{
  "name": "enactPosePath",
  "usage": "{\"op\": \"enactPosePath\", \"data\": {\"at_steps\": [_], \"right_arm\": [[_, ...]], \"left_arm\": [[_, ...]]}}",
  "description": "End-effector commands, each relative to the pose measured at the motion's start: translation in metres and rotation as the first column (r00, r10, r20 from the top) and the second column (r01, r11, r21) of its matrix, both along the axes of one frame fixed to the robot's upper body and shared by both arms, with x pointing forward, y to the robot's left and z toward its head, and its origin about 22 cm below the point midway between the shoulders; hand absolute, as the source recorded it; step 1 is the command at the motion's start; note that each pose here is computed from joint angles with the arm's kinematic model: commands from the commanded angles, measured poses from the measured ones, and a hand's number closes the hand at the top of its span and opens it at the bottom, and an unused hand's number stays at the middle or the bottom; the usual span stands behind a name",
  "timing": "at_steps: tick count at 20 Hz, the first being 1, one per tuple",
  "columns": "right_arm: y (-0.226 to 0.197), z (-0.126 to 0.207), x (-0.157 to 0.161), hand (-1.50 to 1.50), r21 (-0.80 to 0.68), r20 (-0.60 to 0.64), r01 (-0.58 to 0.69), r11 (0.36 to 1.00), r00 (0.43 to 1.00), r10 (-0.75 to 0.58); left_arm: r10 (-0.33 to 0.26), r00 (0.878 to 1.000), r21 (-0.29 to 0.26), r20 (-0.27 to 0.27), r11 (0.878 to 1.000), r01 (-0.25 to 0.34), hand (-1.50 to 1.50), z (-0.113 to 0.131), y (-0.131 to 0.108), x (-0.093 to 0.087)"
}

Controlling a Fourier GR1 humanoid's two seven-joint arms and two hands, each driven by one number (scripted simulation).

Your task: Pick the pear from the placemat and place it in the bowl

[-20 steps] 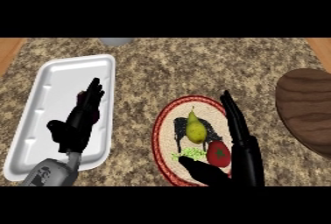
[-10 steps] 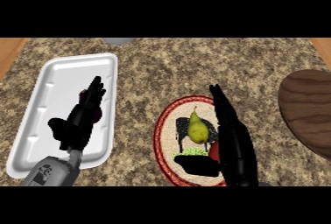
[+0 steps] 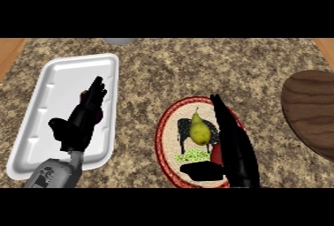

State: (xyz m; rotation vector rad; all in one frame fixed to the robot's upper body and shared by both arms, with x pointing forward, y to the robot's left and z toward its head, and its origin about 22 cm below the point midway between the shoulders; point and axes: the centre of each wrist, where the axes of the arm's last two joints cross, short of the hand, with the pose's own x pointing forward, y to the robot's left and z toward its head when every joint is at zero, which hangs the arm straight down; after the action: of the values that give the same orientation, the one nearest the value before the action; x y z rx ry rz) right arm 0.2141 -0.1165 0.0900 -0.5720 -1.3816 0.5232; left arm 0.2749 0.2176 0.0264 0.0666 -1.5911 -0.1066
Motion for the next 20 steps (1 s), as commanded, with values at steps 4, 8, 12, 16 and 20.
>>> {"op": "enactPosePath", "data": {"at_steps": [4,8,12,16,20], "right_arm": [[-0.009,-0.013,-0.022,-1.50,0.110,0.057,-0.027,0.994,0.998,0.021],[-0.013,-0.005,-0.026,-1.50,0.158,0.076,-0.062,0.986,0.996,0.050],[0.007,-0.001,-0.032,-1.50,0.186,0.066,-0.052,0.981,0.997,0.040],[-0.009,-0.032,-0.013,-1.50,0.214,0.041,-0.046,0.976,0.998,0.038],[0.009,-0.045,-0.010,-1.50,0.237,0.024,-0.037,0.971,0.999,0.032]], "left_arm": [[0.001,1.000,-0.011,0.010,1.000,-0.001,0.00,-0.004,0.010,-0.003],[0.016,1.000,0.002,0.003,1.000,-0.016,0.00,0.002,-0.009,-0.002],[0.006,1.000,0.020,-0.006,1.000,-0.006,0.00,0.016,0.006,0.004],[0.000,1.000,-0.011,-0.005,1.000,0.000,0.00,-0.011,0.001,0.003],[-0.009,1.000,0.023,0.014,1.000,0.009,0.00,-0.004,-0.021,-0.001]]}}
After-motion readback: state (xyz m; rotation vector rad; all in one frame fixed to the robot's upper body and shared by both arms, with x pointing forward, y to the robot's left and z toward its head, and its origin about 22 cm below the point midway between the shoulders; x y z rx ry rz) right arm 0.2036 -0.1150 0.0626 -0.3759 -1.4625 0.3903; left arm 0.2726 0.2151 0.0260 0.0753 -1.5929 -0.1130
